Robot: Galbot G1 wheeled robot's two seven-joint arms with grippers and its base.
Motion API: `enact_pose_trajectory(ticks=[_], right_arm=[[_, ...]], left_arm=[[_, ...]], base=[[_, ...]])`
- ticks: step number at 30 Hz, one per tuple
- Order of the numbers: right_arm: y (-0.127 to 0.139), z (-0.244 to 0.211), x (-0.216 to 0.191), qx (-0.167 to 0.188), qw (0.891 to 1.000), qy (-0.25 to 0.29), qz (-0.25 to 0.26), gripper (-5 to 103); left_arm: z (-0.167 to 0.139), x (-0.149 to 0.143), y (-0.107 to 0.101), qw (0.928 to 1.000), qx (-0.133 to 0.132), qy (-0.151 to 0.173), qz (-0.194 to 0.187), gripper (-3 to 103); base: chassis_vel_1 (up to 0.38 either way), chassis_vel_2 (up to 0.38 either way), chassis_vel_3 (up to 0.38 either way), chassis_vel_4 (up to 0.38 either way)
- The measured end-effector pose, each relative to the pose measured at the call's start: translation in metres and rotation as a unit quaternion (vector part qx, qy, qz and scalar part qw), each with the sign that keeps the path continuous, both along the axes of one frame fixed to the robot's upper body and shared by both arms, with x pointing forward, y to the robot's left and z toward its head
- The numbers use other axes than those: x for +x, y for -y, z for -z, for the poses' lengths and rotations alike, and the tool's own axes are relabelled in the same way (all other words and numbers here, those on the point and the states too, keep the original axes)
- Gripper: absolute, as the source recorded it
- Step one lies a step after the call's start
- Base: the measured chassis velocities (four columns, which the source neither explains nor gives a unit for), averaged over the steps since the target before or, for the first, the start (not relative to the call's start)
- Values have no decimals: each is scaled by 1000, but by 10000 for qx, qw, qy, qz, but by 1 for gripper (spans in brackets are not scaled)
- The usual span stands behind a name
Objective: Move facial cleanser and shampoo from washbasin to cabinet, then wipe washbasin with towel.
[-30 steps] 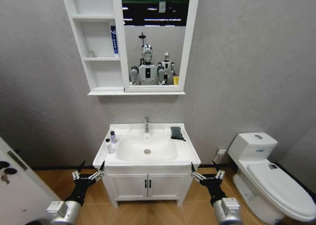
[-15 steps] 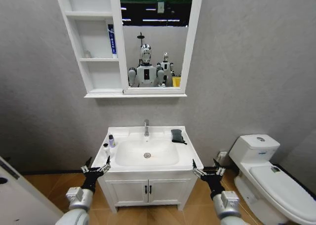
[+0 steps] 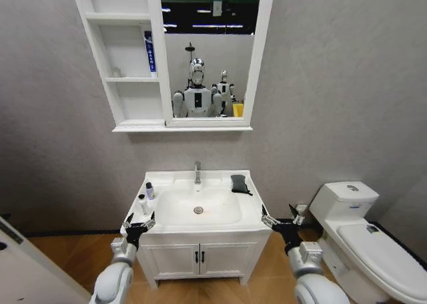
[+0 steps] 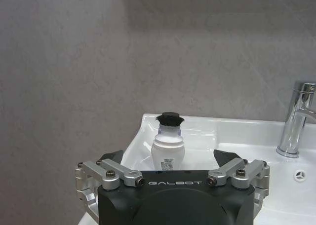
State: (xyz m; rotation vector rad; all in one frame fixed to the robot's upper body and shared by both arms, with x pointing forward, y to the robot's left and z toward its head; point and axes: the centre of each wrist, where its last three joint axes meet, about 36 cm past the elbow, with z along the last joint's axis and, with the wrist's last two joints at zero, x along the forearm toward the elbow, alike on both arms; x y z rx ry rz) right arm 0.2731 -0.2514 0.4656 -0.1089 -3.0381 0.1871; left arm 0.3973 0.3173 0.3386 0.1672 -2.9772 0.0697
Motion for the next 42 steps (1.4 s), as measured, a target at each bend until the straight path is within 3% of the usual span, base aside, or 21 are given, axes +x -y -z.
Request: enact_pose_trajectory(ticks=[13,15,17,22,26,29,37,41,42], right_arm=[[0,-4,-4,-14,10000,75,-38,100],[0,-3,-5,-1,10000,67,4,100],[0,-3,-6,1,10000,61,9,100],[0,-5,-7,5,10000,45,26,100],[0,-4,-7,0,10000,42,39,100],[1,-4,-8,-6,10000,25,51,100],[2,-4,-9,-29,10000,24,71,100],[2,-2,-9,-34,10000,9,72,100],[2,-1,-8,-33,10000,10,68,100]], left_arm=[[13,31,-6,9999,-15,-83,-136,102],[15,34,-5,9998,-45,-119,-131,92],[16,35,-5,9998,-54,-131,-124,92],[20,36,-6,9999,-68,-145,-54,70],[19,37,-8,9999,-63,-130,-43,59],[19,37,-8,9999,-66,-123,-21,43],[13,35,-7,10000,-76,-53,21,28],[-13,30,-10,9999,9,86,52,28],[-35,27,-13,9997,92,214,76,28]], base=[[0,0,0,0],[0,0,0,0],[0,0,0,0],[0,0,0,0],[0,0,0,0],[0,0,0,0],[0,0,0,0],[0,0,0,0],[0,0,0,0]])
